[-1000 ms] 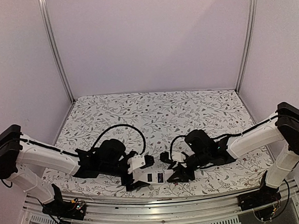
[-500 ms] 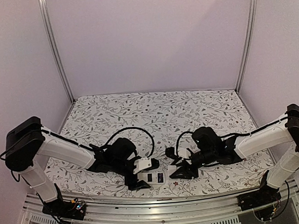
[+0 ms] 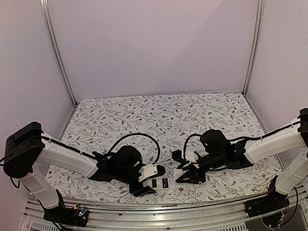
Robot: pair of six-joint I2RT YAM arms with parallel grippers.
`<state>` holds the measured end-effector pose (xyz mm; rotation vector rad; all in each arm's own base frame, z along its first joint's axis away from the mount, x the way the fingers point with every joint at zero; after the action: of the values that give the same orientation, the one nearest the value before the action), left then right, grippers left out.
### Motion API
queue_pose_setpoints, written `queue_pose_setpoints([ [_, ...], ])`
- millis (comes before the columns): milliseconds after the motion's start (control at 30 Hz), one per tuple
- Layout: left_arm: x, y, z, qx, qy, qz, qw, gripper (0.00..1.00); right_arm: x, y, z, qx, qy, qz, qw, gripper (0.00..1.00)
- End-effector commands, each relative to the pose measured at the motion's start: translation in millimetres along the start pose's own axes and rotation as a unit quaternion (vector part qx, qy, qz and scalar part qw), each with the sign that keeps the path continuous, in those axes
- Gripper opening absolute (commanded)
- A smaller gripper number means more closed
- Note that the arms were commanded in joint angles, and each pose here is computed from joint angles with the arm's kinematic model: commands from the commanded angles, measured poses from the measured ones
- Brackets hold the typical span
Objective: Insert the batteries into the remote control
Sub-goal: Pass from the right arm to the left
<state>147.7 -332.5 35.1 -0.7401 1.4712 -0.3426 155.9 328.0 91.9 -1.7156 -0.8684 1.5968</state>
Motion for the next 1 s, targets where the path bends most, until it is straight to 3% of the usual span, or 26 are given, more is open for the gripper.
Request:
queue_pose_setpoints([
  [0,-13.1,-13.0,4.6,-0.017,-0.033,-0.017,0.999,0.76,-8.1,-12.5,0.2,-0.025,-0.002,-0.022,0.999,0.16],
  [133,-39.9,-56.5,6.1,-0.063,-0.03,-0.081,0.994,0.81,-14.7,-26.7,0.2,-0.066,-0.001,-0.044,0.997,0.16],
  [333,-69.3,-111.4,0.3,-0.168,0.035,-0.152,0.973,0.78,-31.7,-59.5,-3.3,-0.152,0.019,-0.088,0.984,0.17],
  [567,-85.8,-135.0,6.7,-0.27,0.107,-0.188,0.938,0.76,-37.9,-80.4,-14.6,-0.189,0.05,-0.104,0.975,0.17],
  [700,-84.0,-138.8,9.8,-0.289,0.109,-0.191,0.932,0.73,-40.8,-89.1,-17.3,-0.199,0.06,-0.117,0.971,0.16],
  [967,-69.0,-139.7,6.0,-0.317,0.142,-0.17,0.922,0.55,-42.9,-97.9,-23.1,-0.207,0.078,-0.127,0.967,0.16],
])
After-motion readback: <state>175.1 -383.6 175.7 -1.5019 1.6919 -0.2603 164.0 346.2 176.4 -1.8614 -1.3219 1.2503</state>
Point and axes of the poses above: each gripper's point midway between its finger pads, its own x axis out along the fingers, its own z axis along the line the jaws close on, y = z × x, the point moved 3 cm from there along -x, back along the fingers, and after that the axes turned 10 degrees about -x, right-handed, at the moved point
